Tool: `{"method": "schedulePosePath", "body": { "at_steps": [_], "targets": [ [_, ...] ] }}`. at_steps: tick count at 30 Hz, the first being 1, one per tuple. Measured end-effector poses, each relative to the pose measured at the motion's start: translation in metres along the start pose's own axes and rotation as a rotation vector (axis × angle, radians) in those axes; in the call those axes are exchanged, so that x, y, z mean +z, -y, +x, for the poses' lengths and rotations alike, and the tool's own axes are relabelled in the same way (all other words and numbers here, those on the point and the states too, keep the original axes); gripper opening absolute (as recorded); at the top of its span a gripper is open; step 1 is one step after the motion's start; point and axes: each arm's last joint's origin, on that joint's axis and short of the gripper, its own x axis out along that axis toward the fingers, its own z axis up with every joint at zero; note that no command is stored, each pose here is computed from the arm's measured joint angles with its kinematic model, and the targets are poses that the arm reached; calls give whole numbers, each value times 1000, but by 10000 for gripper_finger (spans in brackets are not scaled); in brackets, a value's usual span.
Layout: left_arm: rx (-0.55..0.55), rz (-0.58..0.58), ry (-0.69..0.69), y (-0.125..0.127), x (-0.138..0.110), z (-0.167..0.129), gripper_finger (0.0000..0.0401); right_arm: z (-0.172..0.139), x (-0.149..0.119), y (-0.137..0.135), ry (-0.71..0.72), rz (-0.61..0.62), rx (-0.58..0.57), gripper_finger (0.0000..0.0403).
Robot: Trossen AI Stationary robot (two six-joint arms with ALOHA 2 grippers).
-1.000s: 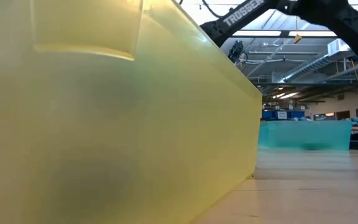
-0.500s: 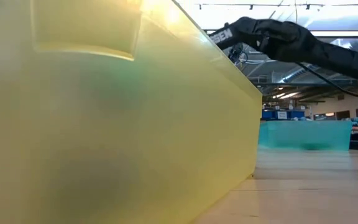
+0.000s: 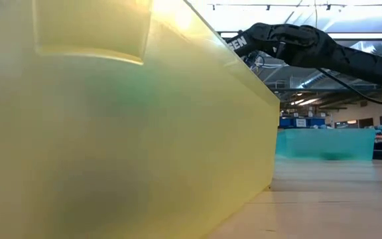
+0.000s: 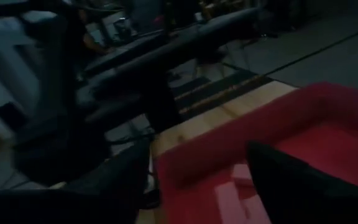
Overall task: Sort blocks
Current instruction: Put the pink block into the red bin
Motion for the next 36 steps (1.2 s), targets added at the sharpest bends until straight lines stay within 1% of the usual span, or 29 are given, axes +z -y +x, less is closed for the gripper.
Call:
{"method": "schedulePosePath", "body": {
  "at_steps": [2, 4, 6, 8, 10, 13, 15, 19, 21, 23, 25, 28, 32, 36],
  "targets": [
    [1, 2, -5, 0, -1, 0, 49, 0, 1, 1, -5, 5, 31, 299],
    [2, 2, -6, 0, -1, 0, 49, 0, 3, 3, -5, 5, 53, 313],
    [2, -2, -7, 0, -1, 0, 49, -1, 7, 2, 7, 1, 72, 316],
    [5, -13, -17, 0, -1, 0, 49, -3, 16, -3, 29, -21, 76, 310],
    [14, -12, -35, -1, -3, -1, 49, -5, 24, -9, 58, -25, 58, 298],
    [27, -21, -65, -2, -5, -2, 49, -5, 29, -16, 107, -26, 52, 272],
    [34, -27, -79, -3, -7, -2, 49, -5, 27, -20, 109, -18, 61, 252],
    [36, -43, -86, -3, -8, -2, 49, -7, 27, -29, 130, -46, 41, 212],
    [36, -46, -88, -3, -8, -2, 49, -10, 23, -31, 156, -46, 19, 191],
    [38, -58, -93, -3, -8, -2, 49, -17, 14, -30, 161, -41, -7, 170],
    [22, -72, -103, -2, -9, -2, 49, -32, 3, -28, 178, -39, -49, 151],
    [6, -86, -116, -2, -10, -3, 49, -69, -6, -28, 219, -56, -98, 125],
    [12, -74, -153, -3, -14, -3, 49, -137, -7, -36, 234, -103, -160, 105],
    [25, -56, -199, -4, -20, -1, 49, -205, -2, -49, 205, -149, -214, 102]
  ]
}}
